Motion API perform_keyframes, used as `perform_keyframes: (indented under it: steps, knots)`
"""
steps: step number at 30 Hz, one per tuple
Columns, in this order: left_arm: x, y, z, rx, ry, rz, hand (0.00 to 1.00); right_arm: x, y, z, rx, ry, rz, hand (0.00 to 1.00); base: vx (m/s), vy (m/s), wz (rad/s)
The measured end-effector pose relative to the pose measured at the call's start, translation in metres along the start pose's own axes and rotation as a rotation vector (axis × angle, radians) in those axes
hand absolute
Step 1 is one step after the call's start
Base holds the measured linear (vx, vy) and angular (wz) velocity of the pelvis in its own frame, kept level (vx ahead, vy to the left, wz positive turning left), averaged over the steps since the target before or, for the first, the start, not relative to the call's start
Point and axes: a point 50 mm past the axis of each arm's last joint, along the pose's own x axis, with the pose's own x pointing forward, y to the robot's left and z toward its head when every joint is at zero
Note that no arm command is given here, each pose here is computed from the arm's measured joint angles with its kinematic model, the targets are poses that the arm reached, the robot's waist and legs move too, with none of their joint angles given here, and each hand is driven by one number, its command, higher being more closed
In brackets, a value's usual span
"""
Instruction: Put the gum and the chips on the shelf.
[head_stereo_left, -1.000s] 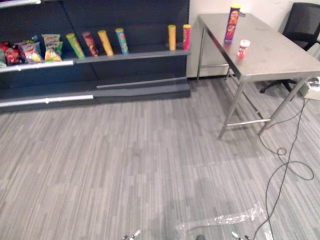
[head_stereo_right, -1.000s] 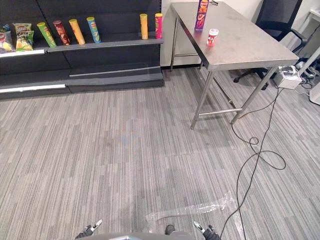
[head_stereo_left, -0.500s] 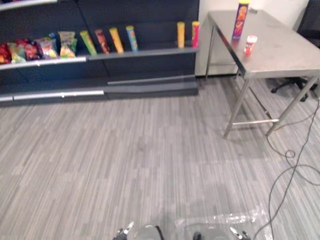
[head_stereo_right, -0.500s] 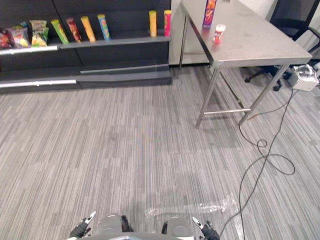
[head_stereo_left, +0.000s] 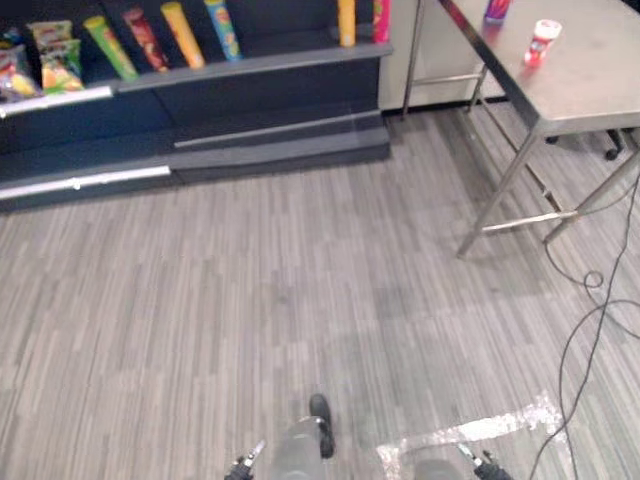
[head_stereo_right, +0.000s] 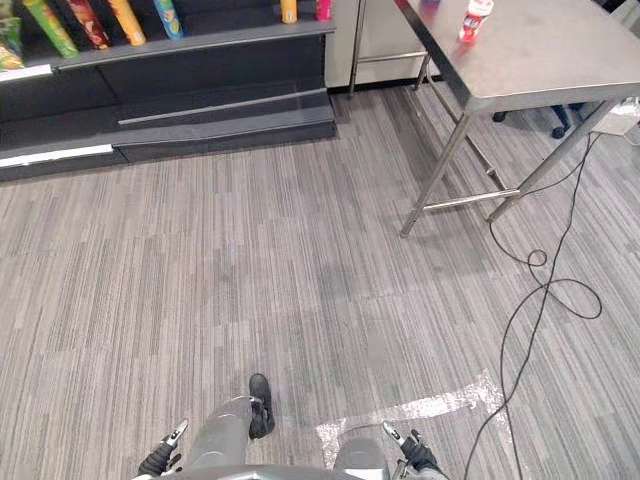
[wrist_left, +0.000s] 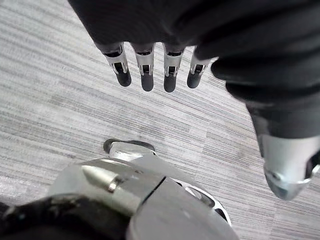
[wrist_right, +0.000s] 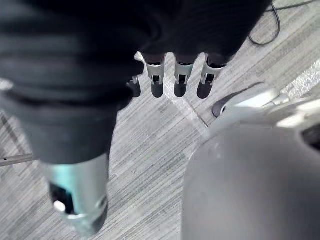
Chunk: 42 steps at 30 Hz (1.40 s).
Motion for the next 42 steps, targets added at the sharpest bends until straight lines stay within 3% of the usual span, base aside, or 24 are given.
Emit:
perform_keyframes:
  steps: [10, 23, 34, 42]
  knots:
    - [0.003, -0.012, 0.012, 0.104, -0.033, -0.068, 0.0, 0.002, 0.003, 0.014, -0.059, -0.048, 0.028, 0.0, 0.36, 0.141, -0.18]
    - [0.005, -0.057, 0.01, 0.089, -0.035, -0.189, 0.0, 0.001, -0.007, 0.016, -0.088, -0.043, 0.01, 0.0, 0.33, -0.205, 0.11]
    - [0.006, -0.049, 0.015, 0.034, -0.056, -0.17, 0.0, 0.001, -0.023, 0.025, -0.035, -0.068, -0.045, 0.0, 0.22, -0.046, -0.06]
    - [0.006, -0.049, 0.014, -0.018, -0.06, -0.168, 0.0, -0.006, -0.033, 0.012, 0.002, -0.05, -0.079, 0.0, 0.27, 0.296, -0.3]
